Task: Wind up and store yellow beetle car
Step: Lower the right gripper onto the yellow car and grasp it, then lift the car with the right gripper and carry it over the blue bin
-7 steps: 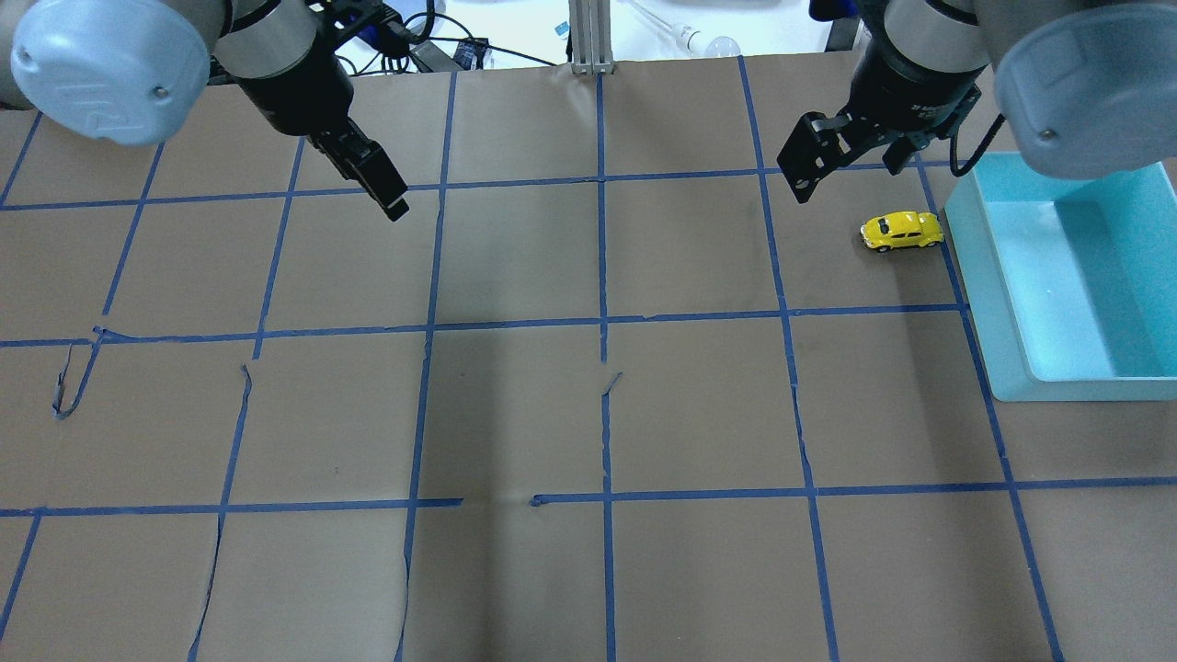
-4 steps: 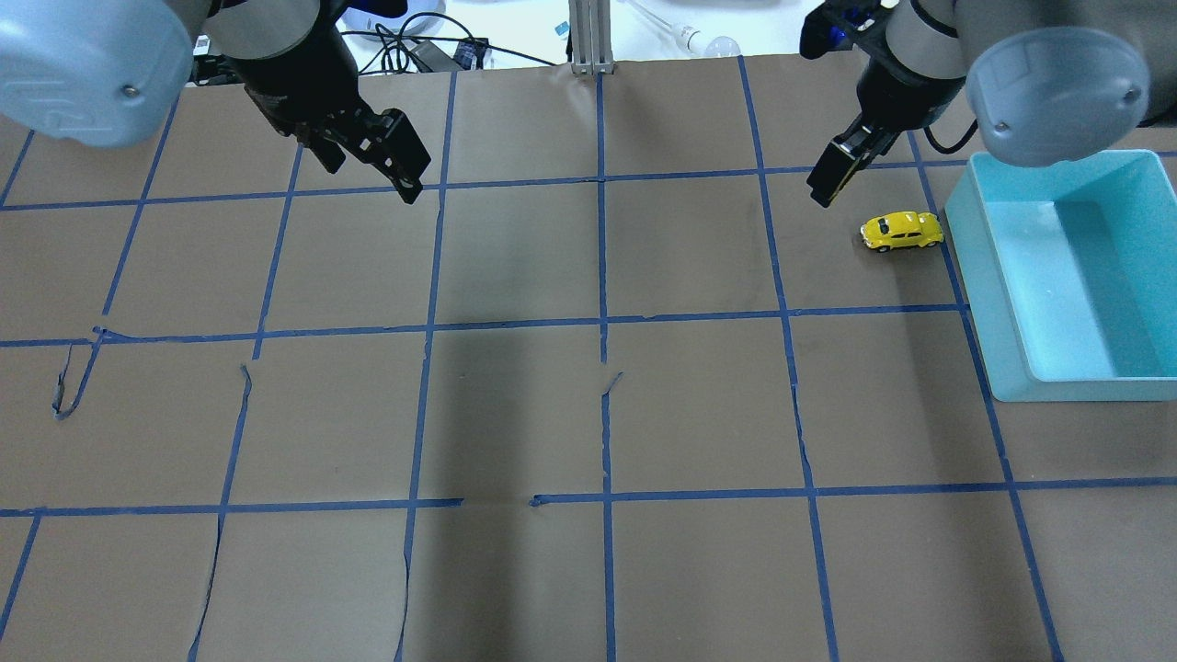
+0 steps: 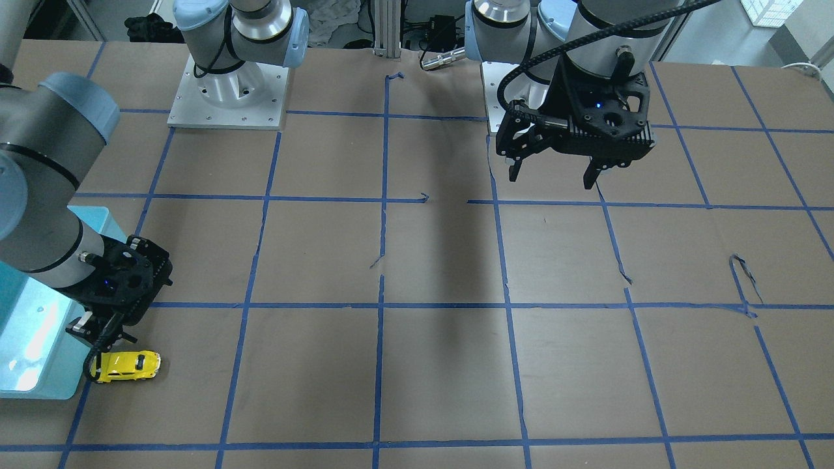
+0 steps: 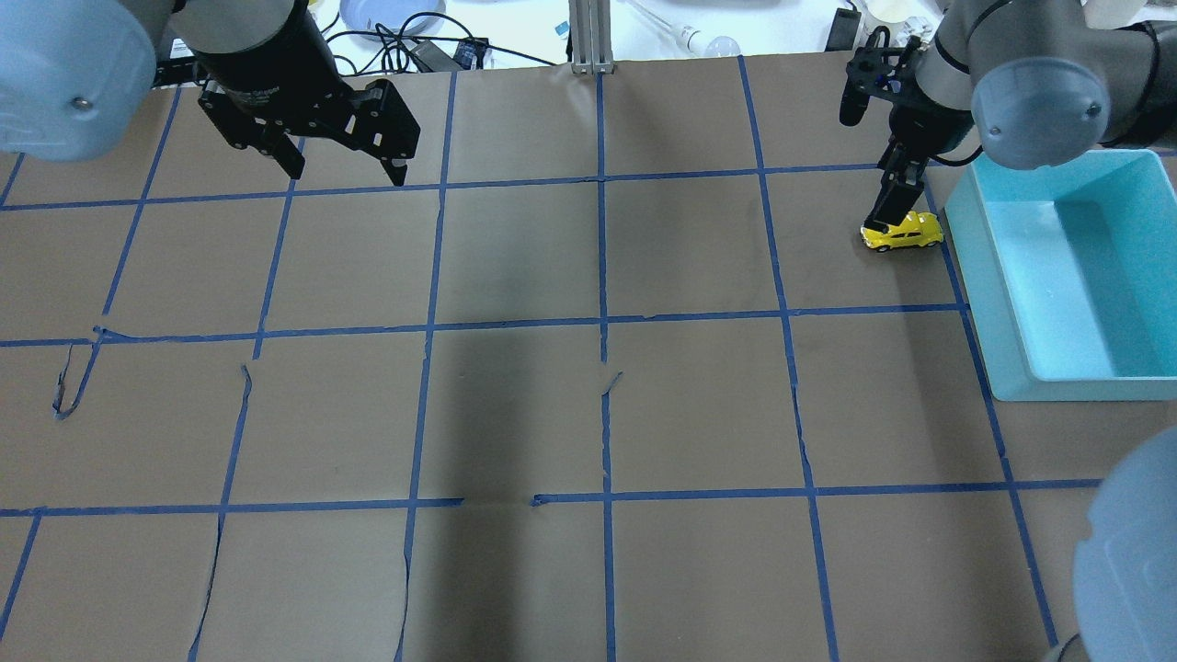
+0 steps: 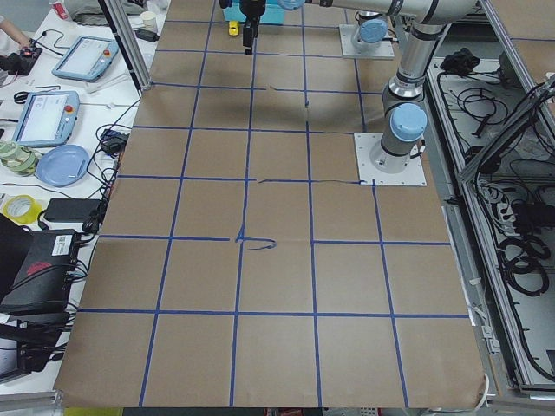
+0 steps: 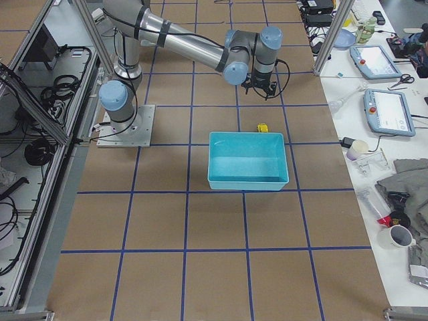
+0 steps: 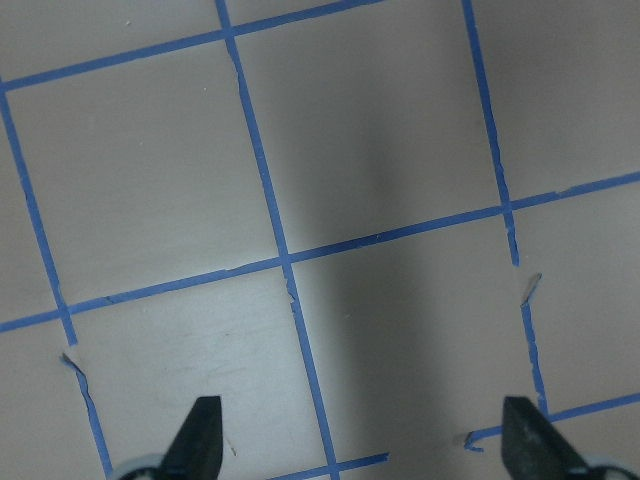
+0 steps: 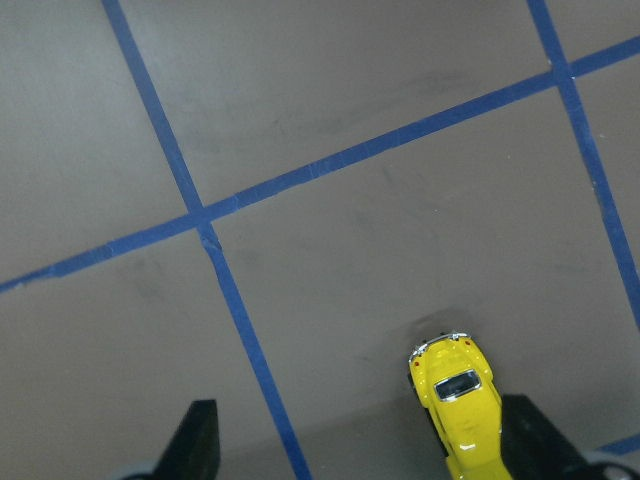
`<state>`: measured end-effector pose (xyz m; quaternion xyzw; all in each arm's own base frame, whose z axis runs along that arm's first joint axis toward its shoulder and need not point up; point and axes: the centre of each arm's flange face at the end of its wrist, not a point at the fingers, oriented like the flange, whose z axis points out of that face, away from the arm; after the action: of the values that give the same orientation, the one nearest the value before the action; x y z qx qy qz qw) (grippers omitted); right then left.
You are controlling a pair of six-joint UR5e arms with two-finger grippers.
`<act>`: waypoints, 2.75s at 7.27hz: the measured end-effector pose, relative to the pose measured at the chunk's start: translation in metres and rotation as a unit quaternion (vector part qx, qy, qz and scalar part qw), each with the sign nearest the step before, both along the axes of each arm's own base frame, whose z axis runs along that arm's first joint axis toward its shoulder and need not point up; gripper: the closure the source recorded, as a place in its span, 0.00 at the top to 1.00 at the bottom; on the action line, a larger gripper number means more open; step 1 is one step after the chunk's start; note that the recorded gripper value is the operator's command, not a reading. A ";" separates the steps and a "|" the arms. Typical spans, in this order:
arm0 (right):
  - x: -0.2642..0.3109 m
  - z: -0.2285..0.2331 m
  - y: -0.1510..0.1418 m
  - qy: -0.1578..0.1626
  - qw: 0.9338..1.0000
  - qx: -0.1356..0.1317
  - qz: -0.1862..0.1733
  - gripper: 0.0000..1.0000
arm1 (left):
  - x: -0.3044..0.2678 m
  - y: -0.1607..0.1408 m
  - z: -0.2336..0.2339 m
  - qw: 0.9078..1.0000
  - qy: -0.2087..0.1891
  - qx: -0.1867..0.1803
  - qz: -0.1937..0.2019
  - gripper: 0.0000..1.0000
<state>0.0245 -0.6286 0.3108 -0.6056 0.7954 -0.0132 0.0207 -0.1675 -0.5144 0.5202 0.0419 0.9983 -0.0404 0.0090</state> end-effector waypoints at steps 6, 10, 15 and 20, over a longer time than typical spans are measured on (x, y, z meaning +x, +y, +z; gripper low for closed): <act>-0.048 -0.090 -0.039 0.035 0.976 -0.016 0.214 0.93 | 0.018 -0.008 -0.017 0.999 -0.002 0.013 0.043 1.00; -0.070 -0.113 -0.039 0.044 0.978 -0.001 0.203 0.26 | 0.019 -0.003 -0.026 0.998 -0.004 0.024 0.062 1.00; -0.046 -0.079 -0.039 0.026 0.978 -0.028 0.205 0.00 | 0.019 -0.004 -0.028 0.997 -0.003 0.022 0.067 1.00; -0.071 0.033 -0.001 0.049 0.984 -0.050 0.163 0.00 | 0.015 -0.002 -0.027 0.996 -0.002 0.020 0.085 1.00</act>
<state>-0.0469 -0.6292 0.3435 -0.7275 0.6842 -0.0200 -0.0465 -0.1527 -0.5166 0.4936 -0.0427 0.9988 -0.0190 0.0137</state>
